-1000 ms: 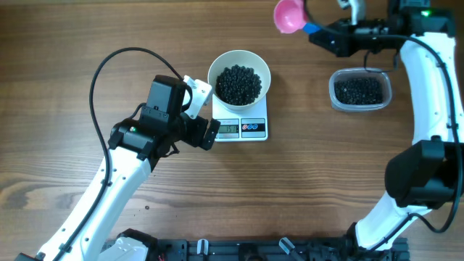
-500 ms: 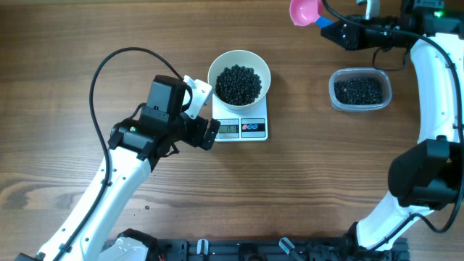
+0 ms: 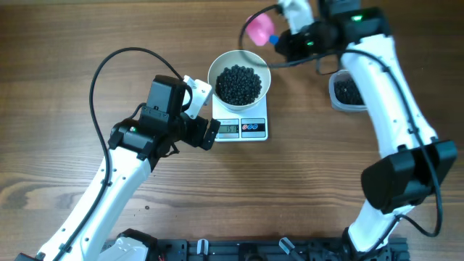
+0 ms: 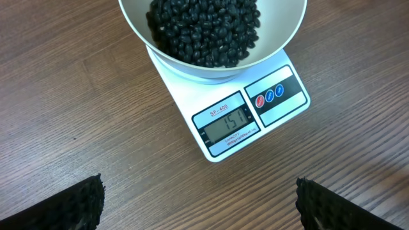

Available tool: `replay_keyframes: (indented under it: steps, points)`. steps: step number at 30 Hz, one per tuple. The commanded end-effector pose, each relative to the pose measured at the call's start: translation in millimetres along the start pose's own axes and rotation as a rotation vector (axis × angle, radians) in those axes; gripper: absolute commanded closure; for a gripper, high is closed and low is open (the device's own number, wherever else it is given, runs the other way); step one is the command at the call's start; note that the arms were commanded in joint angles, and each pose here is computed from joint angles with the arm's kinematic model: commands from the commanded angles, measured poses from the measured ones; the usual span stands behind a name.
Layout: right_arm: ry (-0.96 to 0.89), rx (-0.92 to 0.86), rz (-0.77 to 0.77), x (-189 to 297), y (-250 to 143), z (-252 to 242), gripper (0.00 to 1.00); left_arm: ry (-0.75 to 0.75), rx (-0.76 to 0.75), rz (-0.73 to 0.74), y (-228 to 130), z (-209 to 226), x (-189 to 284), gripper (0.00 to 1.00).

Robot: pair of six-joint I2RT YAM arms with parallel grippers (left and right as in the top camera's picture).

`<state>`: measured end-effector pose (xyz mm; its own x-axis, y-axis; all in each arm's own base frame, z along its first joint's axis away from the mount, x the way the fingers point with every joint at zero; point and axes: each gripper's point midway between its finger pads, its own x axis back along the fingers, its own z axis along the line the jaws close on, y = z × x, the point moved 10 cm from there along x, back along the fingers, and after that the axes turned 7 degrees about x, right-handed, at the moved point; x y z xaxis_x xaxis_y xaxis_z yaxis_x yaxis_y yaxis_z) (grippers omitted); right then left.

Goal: Scoop item into bowl and weigh 150g on scale

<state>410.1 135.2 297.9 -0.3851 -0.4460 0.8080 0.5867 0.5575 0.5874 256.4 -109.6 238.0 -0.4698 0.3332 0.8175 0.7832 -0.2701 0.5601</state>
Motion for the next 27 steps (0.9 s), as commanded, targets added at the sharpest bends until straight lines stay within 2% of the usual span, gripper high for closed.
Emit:
replay_keyframes:
  steps: [1,7,15,27]
  points:
    - [-0.116,0.129,0.068,-5.8,5.0,4.9,0.96,0.009,-0.008,-0.006,-1.3,1.8,2.2,0.0]
    - [-0.046,0.159,0.163,-30.9,-3.0,29.3,0.96,0.009,-0.008,-0.006,-1.3,1.8,2.2,0.0]
    - [-0.002,0.147,0.226,-46.6,-11.5,33.4,0.96,0.009,-0.008,-0.006,-1.3,1.8,2.2,0.0]
    - [0.04,0.129,0.238,-56.1,-14.0,36.4,0.96,0.009,-0.008,-0.006,-1.3,1.8,2.2,0.0]
